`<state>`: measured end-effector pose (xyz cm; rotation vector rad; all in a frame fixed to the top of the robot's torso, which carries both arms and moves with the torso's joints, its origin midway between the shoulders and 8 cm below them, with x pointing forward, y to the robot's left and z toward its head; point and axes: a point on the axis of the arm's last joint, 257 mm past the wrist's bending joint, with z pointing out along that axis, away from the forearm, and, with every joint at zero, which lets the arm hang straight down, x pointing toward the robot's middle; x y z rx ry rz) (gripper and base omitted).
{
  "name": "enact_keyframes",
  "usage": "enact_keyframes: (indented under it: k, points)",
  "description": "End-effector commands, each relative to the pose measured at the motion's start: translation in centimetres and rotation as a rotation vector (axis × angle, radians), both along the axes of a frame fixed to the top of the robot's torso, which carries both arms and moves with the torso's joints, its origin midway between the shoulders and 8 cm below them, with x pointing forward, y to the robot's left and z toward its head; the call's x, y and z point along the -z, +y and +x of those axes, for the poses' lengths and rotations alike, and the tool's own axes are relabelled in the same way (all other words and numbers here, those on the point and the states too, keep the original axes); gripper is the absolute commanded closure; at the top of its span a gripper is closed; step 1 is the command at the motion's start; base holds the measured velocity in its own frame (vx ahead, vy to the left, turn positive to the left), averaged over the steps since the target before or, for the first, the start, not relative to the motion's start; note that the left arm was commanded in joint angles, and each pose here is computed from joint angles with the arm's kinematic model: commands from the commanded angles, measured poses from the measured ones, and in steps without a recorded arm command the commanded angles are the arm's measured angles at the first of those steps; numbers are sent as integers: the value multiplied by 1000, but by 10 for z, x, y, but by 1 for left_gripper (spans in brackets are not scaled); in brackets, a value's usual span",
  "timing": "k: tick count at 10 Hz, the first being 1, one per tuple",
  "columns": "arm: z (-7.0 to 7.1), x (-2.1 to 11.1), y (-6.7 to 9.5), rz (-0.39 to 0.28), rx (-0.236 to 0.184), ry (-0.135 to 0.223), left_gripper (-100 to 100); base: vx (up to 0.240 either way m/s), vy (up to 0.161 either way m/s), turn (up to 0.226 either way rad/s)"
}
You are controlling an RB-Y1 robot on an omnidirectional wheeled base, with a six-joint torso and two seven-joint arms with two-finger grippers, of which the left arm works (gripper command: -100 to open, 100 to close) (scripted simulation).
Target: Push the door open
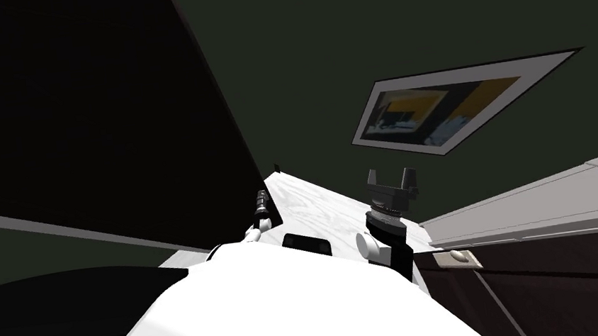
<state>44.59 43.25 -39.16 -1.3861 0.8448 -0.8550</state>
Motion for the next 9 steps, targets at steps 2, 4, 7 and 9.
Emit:
enact_keyframes:
  k: [2,4,7,9]
  points:
    - [0,0,1,0,0,2,100,-31,-12,-4]
    - [0,0,1,0,0,2,100,-22,-9,-1]
    - [-5,2,10,-3,-25,8,100,42,-3,9]
    - [-8,2,17,-3,-44,9,100,163,-1,40]
